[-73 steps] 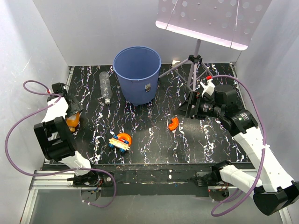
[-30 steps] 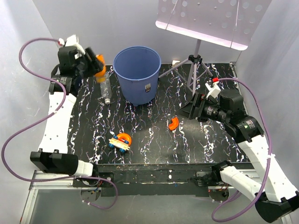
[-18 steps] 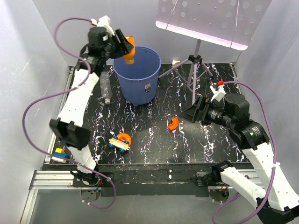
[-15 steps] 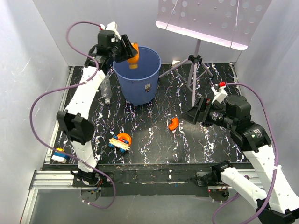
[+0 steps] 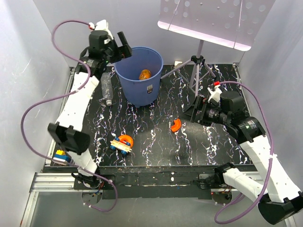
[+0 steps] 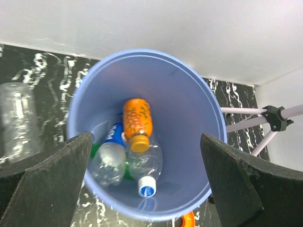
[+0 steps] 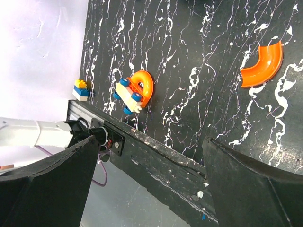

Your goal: Put the plastic bottles in the bin

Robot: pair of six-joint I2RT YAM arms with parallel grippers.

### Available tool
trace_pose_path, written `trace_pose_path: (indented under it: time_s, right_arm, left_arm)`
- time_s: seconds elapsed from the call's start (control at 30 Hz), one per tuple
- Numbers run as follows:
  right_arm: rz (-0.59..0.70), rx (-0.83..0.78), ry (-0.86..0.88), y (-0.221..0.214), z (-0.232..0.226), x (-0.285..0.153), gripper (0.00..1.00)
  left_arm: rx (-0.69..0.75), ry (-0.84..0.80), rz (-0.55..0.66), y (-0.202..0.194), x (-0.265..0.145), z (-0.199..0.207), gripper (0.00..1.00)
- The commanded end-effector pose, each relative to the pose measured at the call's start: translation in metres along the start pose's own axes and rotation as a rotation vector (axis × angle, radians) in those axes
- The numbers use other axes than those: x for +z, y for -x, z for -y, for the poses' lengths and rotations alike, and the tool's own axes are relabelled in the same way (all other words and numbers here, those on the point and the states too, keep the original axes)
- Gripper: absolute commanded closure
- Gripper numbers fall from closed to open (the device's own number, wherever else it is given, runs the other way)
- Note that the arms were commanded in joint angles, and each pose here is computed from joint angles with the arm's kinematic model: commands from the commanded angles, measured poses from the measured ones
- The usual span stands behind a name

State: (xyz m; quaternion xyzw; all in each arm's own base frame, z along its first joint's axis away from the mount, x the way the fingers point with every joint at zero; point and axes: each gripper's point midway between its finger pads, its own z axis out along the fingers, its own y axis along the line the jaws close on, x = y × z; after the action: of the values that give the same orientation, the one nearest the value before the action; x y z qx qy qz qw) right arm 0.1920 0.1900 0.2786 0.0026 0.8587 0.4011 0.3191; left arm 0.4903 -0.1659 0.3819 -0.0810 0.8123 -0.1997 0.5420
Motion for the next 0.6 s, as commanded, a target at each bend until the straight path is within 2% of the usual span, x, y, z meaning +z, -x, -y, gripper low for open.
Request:
trace_pose_path:
  time_s: [0.0, 0.13, 0.27, 0.37, 0.57]
  right_arm:
    - [0.035, -0.049, 0.052, 0.013, -0.015, -0.002, 0.04]
    - [0.031, -0.06, 0.048, 0.014, -0.012, 0.003, 0.04]
    - [0.021, -0.067, 0.041, 0.017, -0.012, 0.008, 0.04]
    - [0.019, -0.079, 0.032, 0.02, -0.01, 0.011, 0.04]
    - [-0.017, -0.07, 0.019, 0.024, -0.009, 0.023, 0.04]
  left_arm:
    - [0.017, 0.183, 0.124, 0.039, -0.06, -0.058, 0.02]
    - [-0.083, 0.252, 0.026, 0.016, -0.053, -0.133, 0.02]
    - [-0.084, 0.36, -0.097, -0.018, -0.029, -0.196, 0.02]
    - [-0.056, 0.407, -0.2, -0.051, -0.003, -0.222, 0.02]
    - [-0.074, 0.382, -0.338, -0.1, 0.054, -0.246, 0.02]
